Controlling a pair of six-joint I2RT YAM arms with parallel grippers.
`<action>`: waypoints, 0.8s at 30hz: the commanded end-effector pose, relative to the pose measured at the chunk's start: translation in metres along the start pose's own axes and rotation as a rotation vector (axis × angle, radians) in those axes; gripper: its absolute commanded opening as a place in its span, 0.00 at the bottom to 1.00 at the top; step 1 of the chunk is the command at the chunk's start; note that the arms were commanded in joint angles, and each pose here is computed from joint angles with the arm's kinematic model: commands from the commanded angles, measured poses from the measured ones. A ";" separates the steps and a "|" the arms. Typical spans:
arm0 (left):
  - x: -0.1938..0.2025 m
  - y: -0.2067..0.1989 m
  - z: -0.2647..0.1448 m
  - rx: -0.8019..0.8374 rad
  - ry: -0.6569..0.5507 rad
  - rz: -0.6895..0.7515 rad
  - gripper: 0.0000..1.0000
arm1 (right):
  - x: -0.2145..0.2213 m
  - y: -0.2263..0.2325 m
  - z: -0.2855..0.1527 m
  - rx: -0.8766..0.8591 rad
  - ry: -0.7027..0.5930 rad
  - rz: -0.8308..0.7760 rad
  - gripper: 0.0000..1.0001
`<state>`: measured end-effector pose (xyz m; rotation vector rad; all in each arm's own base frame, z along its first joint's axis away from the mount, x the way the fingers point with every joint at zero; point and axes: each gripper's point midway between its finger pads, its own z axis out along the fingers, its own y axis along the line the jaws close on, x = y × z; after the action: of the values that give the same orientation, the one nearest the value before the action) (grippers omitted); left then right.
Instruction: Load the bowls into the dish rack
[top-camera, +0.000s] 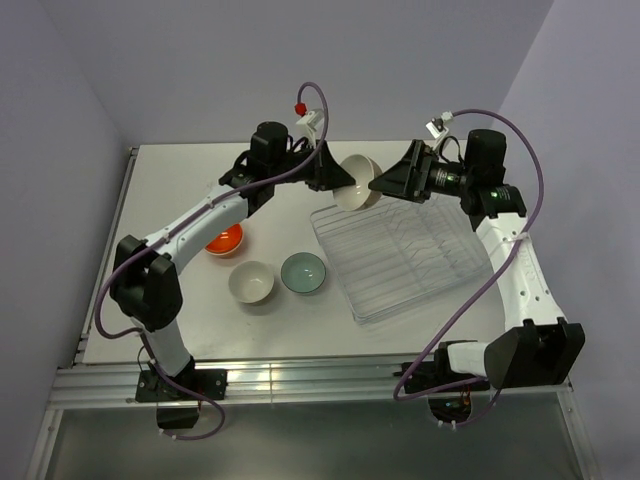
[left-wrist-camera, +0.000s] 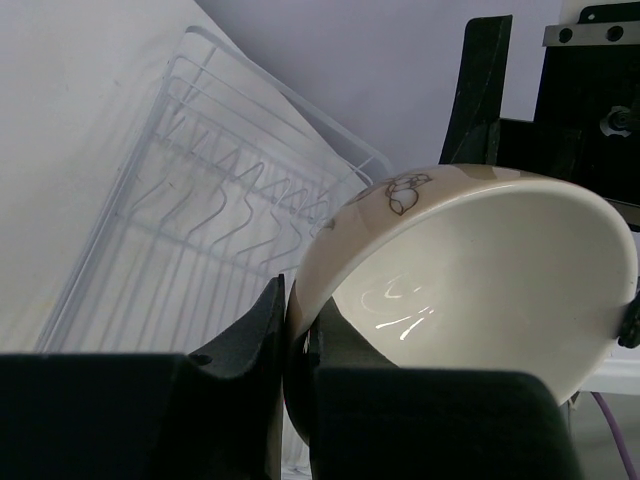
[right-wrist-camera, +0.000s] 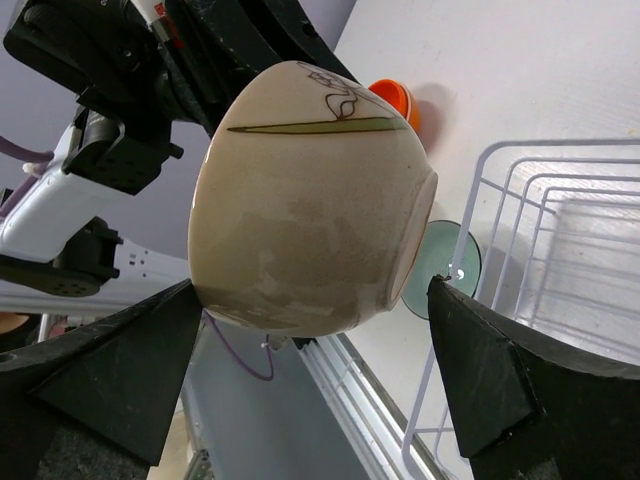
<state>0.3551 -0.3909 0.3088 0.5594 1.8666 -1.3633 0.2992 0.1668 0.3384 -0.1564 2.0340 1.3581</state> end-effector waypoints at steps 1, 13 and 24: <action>-0.040 -0.047 -0.007 0.145 -0.106 0.061 0.00 | 0.000 0.003 0.005 -0.047 0.013 0.000 1.00; -0.032 -0.050 0.008 0.162 -0.089 0.031 0.00 | 0.012 -0.006 0.017 -0.060 0.051 0.038 0.96; -0.020 -0.042 0.013 0.155 -0.060 -0.015 0.00 | 0.010 -0.011 0.018 -0.046 0.039 0.009 0.34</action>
<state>0.3589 -0.4020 0.2921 0.5118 1.9161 -1.4038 0.3036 0.1755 0.3171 -0.1414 2.0685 1.4160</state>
